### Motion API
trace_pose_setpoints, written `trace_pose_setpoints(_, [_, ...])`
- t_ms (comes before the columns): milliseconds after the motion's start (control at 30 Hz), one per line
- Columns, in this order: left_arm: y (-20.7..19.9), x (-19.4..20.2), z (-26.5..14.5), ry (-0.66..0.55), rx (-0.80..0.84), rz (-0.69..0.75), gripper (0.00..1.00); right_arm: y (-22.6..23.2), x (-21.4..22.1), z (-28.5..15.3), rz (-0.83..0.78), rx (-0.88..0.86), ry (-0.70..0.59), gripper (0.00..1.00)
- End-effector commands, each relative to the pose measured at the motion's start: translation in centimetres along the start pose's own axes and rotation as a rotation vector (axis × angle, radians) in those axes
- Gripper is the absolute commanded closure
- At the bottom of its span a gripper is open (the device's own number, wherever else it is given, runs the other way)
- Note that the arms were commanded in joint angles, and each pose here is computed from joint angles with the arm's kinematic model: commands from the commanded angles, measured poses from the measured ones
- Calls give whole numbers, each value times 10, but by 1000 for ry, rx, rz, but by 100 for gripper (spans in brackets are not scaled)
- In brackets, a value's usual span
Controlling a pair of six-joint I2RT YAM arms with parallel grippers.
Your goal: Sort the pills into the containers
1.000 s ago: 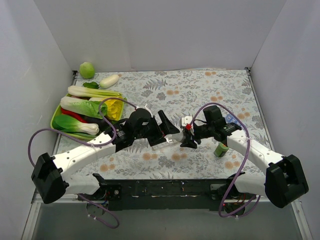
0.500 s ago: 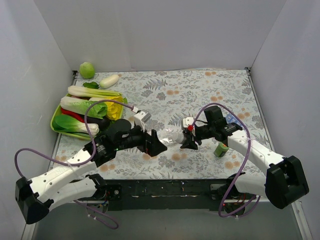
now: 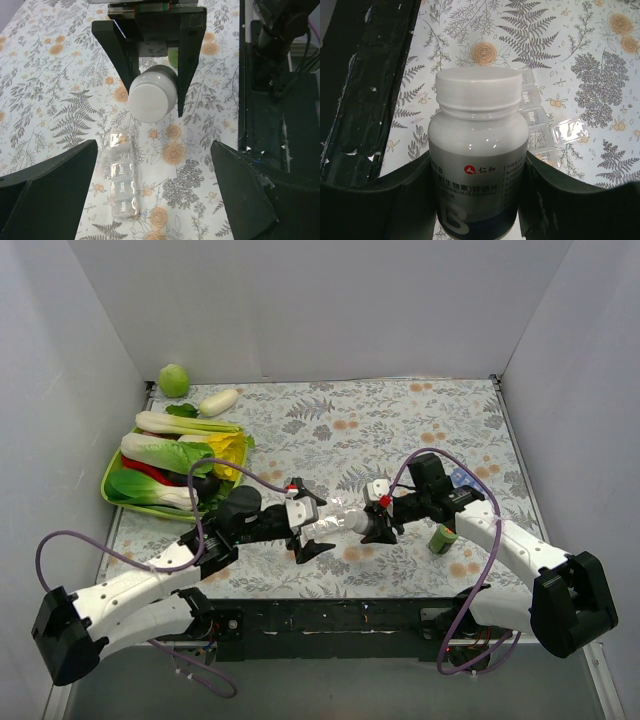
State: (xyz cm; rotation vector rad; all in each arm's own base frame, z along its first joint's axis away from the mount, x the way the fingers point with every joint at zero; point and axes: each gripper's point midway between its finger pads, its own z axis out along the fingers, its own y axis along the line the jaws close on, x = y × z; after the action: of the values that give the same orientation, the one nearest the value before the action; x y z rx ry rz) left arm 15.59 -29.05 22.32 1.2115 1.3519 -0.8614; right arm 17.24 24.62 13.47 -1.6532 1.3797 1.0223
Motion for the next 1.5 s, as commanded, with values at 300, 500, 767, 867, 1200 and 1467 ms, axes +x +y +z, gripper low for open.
trace_pose_setpoints(300, [17, -16, 57, -51, 96, 100, 6, 3, -16, -3, -50, -23, -52, 96])
trace_pose_setpoints(500, [9, -14, 63, -48, 146, 49, 18, 3, -14, -2, -47, -20, -48, 96])
trace_pose_setpoints(767, [6, -5, 69, -20, 165, -23, 33, 2, -14, -2, -46, -21, -47, 96])
trace_pose_setpoints(867, [6, -6, 72, -16, 166, -56, 43, 3, -13, -2, -43, -21, -45, 96])
trace_pose_setpoints(1200, [29, -5, 73, 46, -59, -470, 100, -9, -9, -4, -24, 38, -12, 96])
trace_pose_setpoints(1467, [30, 21, 74, 270, -337, -1256, 100, -22, -5, -5, -4, 106, 18, 98])
